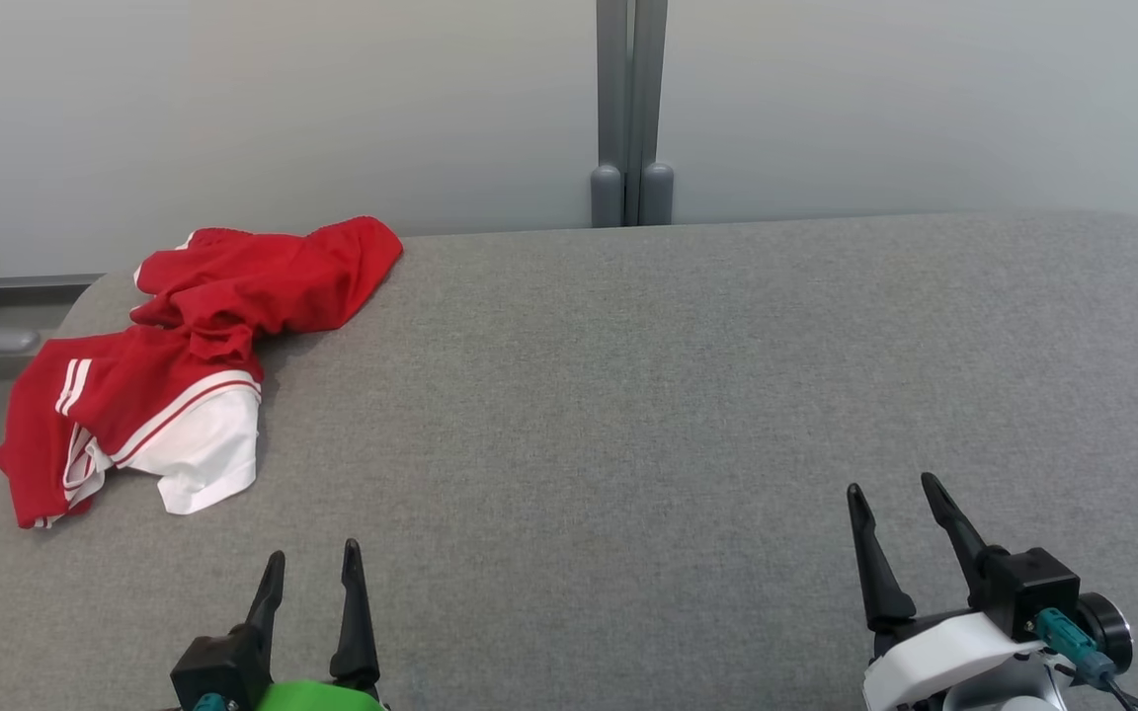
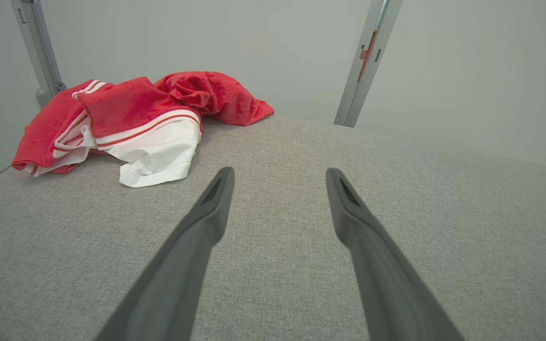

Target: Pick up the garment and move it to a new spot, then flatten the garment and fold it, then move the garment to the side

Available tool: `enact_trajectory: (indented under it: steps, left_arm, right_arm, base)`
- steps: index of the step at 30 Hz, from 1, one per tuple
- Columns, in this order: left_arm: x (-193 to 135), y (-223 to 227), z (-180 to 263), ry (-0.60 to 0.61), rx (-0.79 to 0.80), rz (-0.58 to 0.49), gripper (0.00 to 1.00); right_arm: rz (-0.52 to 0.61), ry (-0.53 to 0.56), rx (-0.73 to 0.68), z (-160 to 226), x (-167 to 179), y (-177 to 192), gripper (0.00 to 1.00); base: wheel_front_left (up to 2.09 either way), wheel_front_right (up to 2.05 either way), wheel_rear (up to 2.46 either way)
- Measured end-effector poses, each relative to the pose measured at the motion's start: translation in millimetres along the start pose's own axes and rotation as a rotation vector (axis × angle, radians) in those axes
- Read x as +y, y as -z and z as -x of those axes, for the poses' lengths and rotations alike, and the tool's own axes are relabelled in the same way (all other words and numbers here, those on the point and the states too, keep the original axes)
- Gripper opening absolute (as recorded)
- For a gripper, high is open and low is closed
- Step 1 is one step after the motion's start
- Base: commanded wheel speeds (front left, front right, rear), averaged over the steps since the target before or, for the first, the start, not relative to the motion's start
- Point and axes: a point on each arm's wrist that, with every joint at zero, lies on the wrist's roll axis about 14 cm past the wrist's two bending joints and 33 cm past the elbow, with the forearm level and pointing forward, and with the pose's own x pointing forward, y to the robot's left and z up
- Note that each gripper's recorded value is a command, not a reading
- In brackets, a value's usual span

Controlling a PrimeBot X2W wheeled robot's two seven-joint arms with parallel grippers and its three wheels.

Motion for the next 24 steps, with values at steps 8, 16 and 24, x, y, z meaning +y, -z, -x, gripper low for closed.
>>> enact_trajectory:
  steps: [8, 16, 24]
  left_arm:
    - [0.2, 1.7, 1.8, -0.002, -0.003, -0.012, 1.0]
    - [1.2, 4.9, 2.6, -0.006, 0.007, -0.007, 1.0]
    - [4.2, 5.9, 5.3, -0.016, 0.009, -0.003, 1.0]
  right_arm:
    - [0.034, -0.013, -0.007, 0.2, 2.5, -1.1, 1.0]
    - [0.033, -0.011, -0.004, 0.4, 1.8, -0.3, 1.0]
    - [0.028, -0.009, 0.005, -0.3, 0.9, 2.8, 1.0]
  base:
    - [0.0, 0.0, 0.0]
    - [0.0, 0.0, 0.0]
    - [0.0, 0.0, 0.0]
